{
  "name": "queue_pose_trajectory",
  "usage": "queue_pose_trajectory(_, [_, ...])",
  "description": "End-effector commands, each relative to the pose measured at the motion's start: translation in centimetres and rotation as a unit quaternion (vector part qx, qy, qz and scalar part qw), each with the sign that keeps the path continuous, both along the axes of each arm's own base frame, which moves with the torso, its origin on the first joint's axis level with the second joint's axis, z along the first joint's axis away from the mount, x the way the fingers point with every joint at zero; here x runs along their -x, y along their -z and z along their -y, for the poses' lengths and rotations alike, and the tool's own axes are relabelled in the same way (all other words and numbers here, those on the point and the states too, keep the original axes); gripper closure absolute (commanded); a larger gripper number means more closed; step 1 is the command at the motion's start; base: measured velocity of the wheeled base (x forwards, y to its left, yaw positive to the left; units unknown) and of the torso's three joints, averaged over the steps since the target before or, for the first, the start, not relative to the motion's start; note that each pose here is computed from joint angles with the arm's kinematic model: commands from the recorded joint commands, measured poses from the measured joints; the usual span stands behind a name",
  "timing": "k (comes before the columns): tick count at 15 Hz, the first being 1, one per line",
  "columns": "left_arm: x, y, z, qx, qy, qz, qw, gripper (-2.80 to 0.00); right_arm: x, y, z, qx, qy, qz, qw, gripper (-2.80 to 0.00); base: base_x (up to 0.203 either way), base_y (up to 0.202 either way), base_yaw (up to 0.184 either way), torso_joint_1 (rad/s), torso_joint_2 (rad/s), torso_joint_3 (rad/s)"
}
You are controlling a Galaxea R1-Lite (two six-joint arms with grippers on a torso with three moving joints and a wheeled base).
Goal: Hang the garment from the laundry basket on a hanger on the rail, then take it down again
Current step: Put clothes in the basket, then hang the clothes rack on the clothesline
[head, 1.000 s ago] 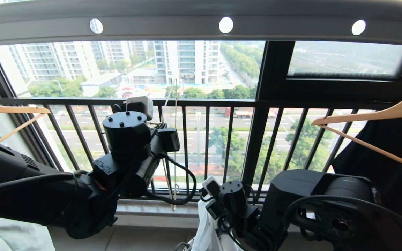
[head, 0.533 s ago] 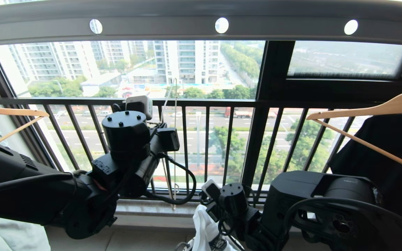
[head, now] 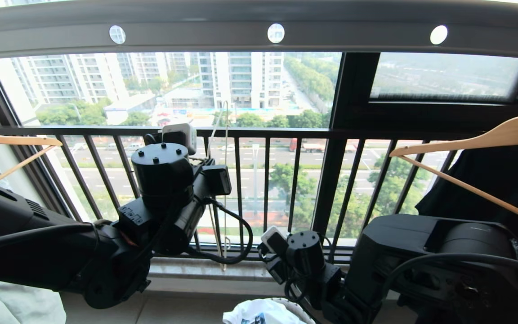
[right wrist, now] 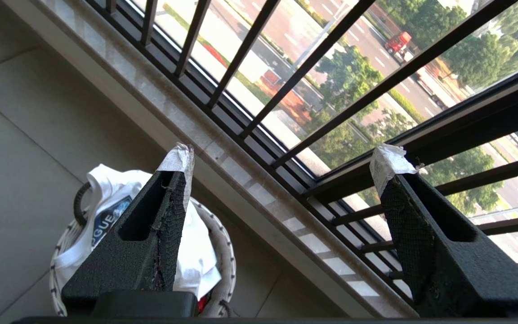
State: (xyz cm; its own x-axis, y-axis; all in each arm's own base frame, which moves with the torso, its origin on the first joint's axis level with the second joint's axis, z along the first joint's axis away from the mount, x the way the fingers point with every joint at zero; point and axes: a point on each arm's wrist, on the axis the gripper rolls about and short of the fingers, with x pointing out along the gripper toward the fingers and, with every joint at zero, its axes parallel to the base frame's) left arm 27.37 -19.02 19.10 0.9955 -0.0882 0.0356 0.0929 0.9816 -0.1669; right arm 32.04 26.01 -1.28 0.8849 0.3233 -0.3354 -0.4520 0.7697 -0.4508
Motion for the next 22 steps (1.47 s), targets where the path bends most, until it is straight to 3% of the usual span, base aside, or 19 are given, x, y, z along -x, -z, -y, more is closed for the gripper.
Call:
queue_pose_trajectory(1, [0.0,0.0,0.0,0.002,-0.001,0.002,1.0000,0.00,0.2,-1.5,0.1,-0.010,0.000,0.014,1.000,0.00,0.000,0.000,0.000,0.000,0.00,0.000])
queue_pose_trajectory(10, [0.4,1.2,-0.1,-0.020,0.011,-0.018,0.9996,0.00,0.9,-3.2,-0.7,-0.023,-0.007,0.035,0.999,0.00,0.000,0.000,0.000,0.000,0.00,0.000])
queue_pose_trajectory(12, [1.7,1.7,-0.9,-0.074,0.065,-0.032,0.9947,0.00,0.9,-4.0,-0.7,-0.027,-0.003,0.043,0.999,0.00,0.000,0.000,0.000,0.000,0.00,0.000])
queue_pose_trajectory(14, [3.6,0.2,-2.3,-0.086,0.119,-0.032,0.9886,0.00,0.9,-4.2,-0.6,-0.028,-0.002,0.046,0.999,0.00,0.000,0.000,0.000,0.000,0.00,0.000])
queue_pose_trajectory(18, [7.5,-2.6,-6.0,-0.106,0.207,-0.078,0.9694,0.00,1.2,-4.1,-0.7,-0.017,0.003,0.048,0.999,0.00,0.000,0.000,0.000,0.000,0.00,0.000])
queue_pose_trajectory(19, [8.2,-3.1,-6.6,-0.113,0.222,-0.096,0.9638,0.00,1.3,-4.2,-0.7,-0.017,0.002,0.048,0.999,0.00,0.000,0.000,0.000,0.000,0.00,0.000])
queue_pose_trajectory(22, [10.6,-5.8,-8.5,-0.113,0.223,-0.097,0.9633,0.00,1.3,-5.1,-0.7,-0.026,0.002,0.062,0.998,0.00,0.000,0.000,0.000,0.000,0.00,0.000])
